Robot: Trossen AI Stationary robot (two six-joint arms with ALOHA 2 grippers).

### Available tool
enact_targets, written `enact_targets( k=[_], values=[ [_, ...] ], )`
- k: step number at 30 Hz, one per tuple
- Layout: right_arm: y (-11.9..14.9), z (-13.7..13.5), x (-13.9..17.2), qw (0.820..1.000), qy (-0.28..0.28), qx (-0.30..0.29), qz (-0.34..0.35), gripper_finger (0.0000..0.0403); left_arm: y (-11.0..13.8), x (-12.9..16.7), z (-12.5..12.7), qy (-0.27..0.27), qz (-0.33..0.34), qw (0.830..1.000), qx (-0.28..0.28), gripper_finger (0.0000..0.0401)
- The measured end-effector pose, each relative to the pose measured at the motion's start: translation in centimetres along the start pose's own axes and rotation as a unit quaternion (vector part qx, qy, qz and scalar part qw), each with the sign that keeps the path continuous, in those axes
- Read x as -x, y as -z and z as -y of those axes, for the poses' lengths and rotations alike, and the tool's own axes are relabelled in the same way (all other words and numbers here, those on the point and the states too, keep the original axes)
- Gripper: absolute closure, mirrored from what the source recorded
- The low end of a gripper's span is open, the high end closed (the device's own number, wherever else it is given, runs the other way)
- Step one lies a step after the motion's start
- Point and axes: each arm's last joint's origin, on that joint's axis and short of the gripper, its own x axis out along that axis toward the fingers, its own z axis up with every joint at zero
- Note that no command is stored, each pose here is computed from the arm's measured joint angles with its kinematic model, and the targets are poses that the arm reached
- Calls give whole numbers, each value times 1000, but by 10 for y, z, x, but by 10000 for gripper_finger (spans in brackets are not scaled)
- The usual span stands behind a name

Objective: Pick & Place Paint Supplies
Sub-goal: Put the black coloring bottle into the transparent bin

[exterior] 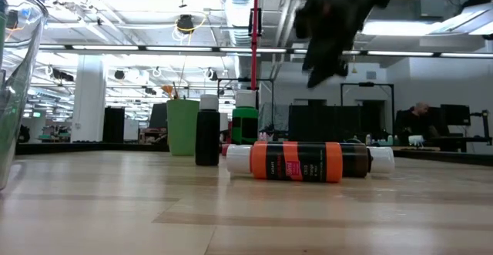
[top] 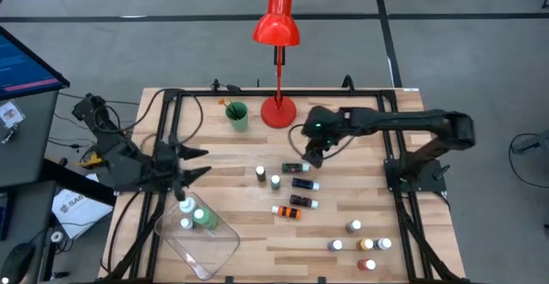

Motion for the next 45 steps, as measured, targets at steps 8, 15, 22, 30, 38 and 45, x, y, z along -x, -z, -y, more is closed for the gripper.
enact_targets(
  k=[8,15,22,30,38,45],
  values=[
    [24,-39,77,993,15,7,113,180,18,-67,-9,16,-110,994,-7,162],
    [51,-55,124,980,37,-4,194,188,35,-122,-26,79,-181,979,-53,162],
    [68,-60,137,977,55,-14,204,194,62,-152,-33,109,-254,957,-87,152],
    [70,-62,126,981,81,-13,176,195,83,-167,-33,113,-288,941,-135,148],
    [67,-64,110,984,104,-7,144,200,85,-189,-31,96,-301,935,-158,148],
    [66,-64,105,985,106,-15,135,198,88,-199,-35,79,-377,907,-170,148]
  ],
)
